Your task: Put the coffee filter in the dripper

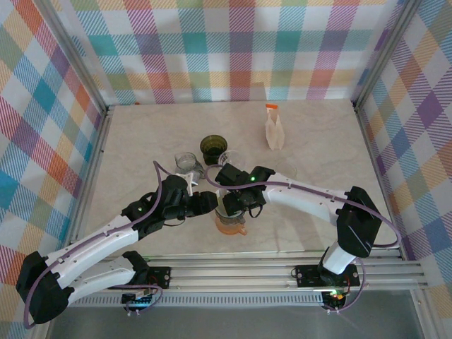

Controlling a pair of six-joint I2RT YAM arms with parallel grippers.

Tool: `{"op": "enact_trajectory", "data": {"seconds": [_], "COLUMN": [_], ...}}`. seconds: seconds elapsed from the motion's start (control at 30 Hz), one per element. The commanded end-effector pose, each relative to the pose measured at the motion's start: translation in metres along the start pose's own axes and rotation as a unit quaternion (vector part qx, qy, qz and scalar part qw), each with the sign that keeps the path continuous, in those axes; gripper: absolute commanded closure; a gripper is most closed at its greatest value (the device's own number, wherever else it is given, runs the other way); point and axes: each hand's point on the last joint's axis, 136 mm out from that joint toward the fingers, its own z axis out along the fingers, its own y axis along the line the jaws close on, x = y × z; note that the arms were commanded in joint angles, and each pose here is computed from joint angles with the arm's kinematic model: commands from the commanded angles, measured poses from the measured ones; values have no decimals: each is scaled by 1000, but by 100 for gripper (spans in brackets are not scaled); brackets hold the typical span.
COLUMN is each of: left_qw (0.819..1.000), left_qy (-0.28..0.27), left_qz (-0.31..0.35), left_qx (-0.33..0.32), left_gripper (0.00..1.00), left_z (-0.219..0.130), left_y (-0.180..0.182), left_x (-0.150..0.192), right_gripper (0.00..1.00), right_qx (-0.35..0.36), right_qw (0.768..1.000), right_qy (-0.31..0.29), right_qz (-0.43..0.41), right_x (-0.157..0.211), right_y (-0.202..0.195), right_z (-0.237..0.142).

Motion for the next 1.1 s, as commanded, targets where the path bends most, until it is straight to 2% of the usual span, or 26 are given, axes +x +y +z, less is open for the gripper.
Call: {"op": "enact_trajectory", "data": {"seconds": [0.0,0.4,1.07], "left_qw": [1000,1000,1000], "left_qy": [1,14,10], "left_qz": [10,9,9], "left_qx": [11,1,0], "left_gripper": [59,72,71], "left_z": [-3,4,3], "left_y": [-11,-4,-5], "left_x": [-1,7,5], "right_gripper": [27,27,27], "right_qx": [11,-2,-29], "right_qw": [1000,1000,996], "right_qy": [15,-8,-86], "right_qz": [6,9,24], "right_x": [8,-3,-17], "right_y": [-4,-1,-14], "right_z": [9,-7,-75]}}
